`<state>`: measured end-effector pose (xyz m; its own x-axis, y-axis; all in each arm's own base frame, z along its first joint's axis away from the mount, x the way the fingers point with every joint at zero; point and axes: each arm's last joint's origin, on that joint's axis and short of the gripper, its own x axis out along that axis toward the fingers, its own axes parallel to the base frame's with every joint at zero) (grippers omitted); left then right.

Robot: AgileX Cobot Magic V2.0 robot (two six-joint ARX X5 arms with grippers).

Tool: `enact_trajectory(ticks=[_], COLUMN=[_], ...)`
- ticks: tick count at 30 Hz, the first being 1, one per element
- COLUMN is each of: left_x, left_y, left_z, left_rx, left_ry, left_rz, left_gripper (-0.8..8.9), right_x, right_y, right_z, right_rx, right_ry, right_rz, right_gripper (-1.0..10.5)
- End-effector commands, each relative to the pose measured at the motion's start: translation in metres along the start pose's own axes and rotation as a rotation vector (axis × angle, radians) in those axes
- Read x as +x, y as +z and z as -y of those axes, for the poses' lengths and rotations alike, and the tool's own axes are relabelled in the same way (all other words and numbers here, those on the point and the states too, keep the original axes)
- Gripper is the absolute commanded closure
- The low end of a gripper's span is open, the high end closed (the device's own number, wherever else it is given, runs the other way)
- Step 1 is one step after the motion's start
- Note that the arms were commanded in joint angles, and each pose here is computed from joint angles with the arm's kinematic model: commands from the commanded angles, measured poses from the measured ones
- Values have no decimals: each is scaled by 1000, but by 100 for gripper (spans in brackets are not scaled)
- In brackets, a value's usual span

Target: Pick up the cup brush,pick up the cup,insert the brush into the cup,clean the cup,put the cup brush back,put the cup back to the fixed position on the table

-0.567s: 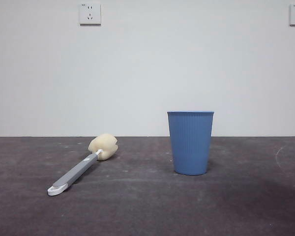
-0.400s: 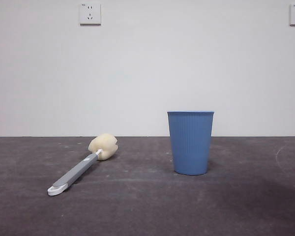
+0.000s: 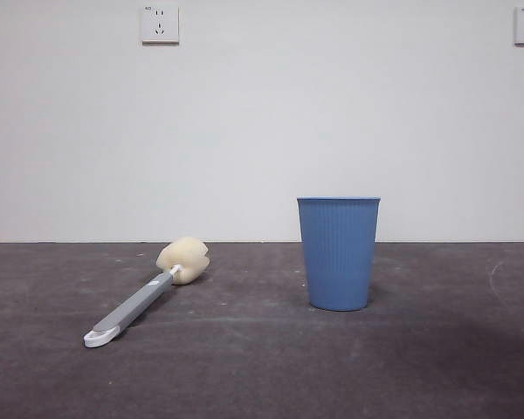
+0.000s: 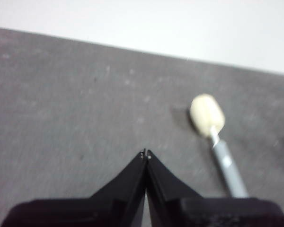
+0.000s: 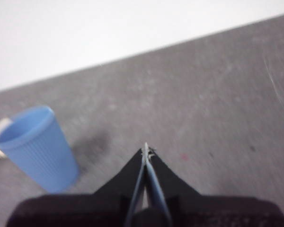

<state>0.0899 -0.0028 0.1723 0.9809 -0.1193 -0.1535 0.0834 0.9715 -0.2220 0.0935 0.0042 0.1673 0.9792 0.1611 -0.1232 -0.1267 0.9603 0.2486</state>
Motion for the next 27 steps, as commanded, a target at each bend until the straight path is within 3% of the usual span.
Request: enact_trajectory(ticks=[1, 7, 16, 23, 27], left_x=[-7, -21, -36, -41, -42], left_y=[15, 47, 102, 132, 139], left_z=[4, 15, 32, 41, 42], left_rx=[-50, -58, -38, 15, 50], left_ry=[-10, -82, -196, -216, -208], left_rz=[29, 13, -129, -334, -485], left_gripper=[820, 820, 820, 820, 820], right_x=[-5, -12, -13, -14, -13], right_y=[17, 52, 112, 151, 160], right_z=[-6, -18, -38, -47, -50], right_rx=[36, 50, -4, -112, -126], right_ry=[52, 126, 261, 257, 262], right_rz=[45, 8, -237, -468, -581], right_gripper=[958, 958, 958, 958, 958])
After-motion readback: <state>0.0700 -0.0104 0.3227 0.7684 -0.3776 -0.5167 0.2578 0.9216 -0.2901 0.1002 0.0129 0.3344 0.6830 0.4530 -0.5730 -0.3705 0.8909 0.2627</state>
